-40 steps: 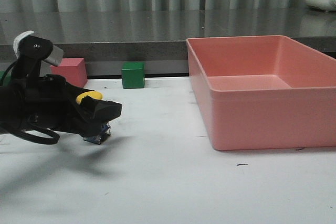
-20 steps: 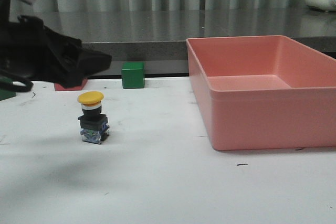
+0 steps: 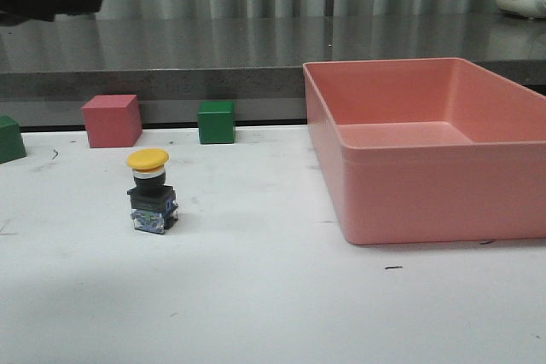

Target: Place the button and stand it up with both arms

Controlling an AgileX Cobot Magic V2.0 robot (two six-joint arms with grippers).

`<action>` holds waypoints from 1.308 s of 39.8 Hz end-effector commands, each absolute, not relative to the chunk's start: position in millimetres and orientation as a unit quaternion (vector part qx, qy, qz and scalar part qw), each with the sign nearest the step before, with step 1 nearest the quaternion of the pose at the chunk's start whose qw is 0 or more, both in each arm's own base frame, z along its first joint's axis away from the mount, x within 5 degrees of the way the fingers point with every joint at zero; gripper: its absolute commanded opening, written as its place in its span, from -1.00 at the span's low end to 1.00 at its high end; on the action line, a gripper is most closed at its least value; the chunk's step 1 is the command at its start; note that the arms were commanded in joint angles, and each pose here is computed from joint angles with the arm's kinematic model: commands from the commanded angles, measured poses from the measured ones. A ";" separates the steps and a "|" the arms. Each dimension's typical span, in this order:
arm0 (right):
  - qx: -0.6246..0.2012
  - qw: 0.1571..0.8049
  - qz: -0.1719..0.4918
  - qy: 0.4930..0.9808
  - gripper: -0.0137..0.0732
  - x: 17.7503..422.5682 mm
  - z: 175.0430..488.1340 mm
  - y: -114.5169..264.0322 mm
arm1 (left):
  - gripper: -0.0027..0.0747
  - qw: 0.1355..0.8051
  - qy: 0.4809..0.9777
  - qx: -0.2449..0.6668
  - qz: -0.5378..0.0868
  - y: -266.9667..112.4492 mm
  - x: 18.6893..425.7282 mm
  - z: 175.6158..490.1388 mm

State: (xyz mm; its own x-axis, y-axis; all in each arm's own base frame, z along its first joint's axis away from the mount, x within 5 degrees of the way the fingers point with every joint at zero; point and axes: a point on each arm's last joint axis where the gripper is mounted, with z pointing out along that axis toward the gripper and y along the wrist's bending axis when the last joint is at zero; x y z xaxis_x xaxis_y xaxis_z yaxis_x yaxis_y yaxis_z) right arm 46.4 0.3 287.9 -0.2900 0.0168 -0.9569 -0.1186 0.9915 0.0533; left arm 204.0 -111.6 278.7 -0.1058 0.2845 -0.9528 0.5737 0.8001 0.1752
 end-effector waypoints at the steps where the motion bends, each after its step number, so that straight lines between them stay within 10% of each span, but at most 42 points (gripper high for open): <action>1: -0.042 0.631 0.050 0.773 -0.85 48.2 301.8 0.5 | -0.94 0.621 0.725 0.263 -0.137 -107.4 186.4 303.8; 31: -0.042 0.631 0.050 0.773 -0.85 48.2 301.8 0.5 | -0.98 0.694 0.694 0.148 -0.122 -6.7 40.2 336.4; 52: -0.042 0.631 0.050 0.773 -0.85 48.2 301.8 0.5 | -0.98 0.722 0.666 0.135 -0.132 4.5 22.8 338.2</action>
State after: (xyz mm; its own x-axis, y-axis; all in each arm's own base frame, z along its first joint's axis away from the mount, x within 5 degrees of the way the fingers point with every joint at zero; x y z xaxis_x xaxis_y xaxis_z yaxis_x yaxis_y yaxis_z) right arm 46.4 0.3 287.9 -0.2900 0.0168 -0.9569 -0.1186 0.9915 0.0533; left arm 24.3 6.0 325.3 0.0111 0.0286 -0.9995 0.3439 0.9385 0.0307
